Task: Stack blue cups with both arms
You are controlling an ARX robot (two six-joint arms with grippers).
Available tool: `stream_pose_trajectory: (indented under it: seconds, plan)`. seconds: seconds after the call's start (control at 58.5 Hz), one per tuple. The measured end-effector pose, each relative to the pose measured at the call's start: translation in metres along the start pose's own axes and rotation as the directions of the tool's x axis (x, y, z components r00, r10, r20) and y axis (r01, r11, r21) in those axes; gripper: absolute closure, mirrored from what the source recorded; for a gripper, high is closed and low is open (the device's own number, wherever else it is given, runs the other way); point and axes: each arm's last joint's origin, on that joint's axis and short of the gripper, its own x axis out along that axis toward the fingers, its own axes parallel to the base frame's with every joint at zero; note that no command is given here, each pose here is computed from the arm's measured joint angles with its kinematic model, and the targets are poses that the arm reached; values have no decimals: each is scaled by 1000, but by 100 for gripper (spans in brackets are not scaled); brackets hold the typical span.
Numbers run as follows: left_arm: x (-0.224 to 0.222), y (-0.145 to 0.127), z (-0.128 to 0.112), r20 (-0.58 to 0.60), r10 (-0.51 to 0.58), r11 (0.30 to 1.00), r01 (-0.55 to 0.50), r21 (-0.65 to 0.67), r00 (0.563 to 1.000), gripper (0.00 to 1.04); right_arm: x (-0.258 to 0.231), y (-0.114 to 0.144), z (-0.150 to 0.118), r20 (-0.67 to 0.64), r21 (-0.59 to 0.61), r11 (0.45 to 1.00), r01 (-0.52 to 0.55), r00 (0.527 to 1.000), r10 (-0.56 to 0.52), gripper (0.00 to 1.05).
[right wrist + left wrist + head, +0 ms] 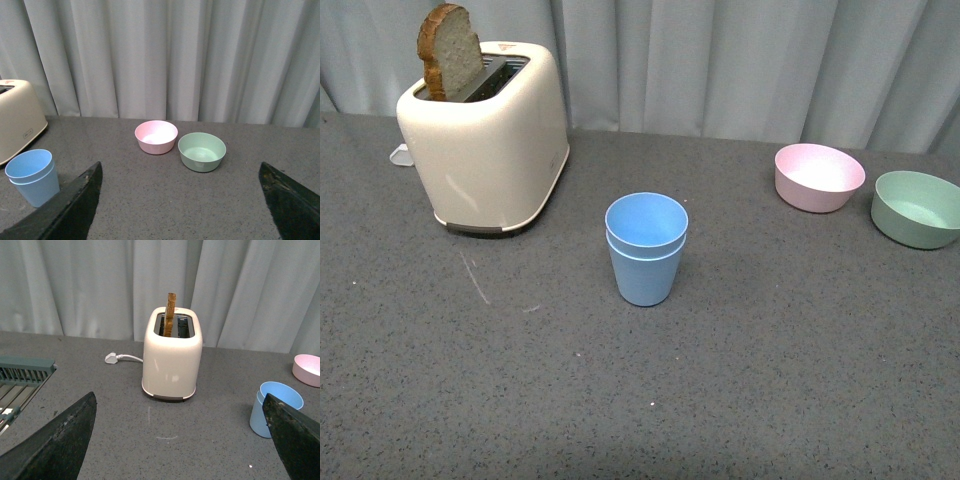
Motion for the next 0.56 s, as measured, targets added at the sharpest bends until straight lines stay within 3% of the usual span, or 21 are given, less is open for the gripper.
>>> stream_pose_trajectory:
  seconds: [0.564]
  plan:
    - [0,0,0,-1,0,1000,0,0,1000,7,0,0,0,0,0,1000,0,1000,0,10]
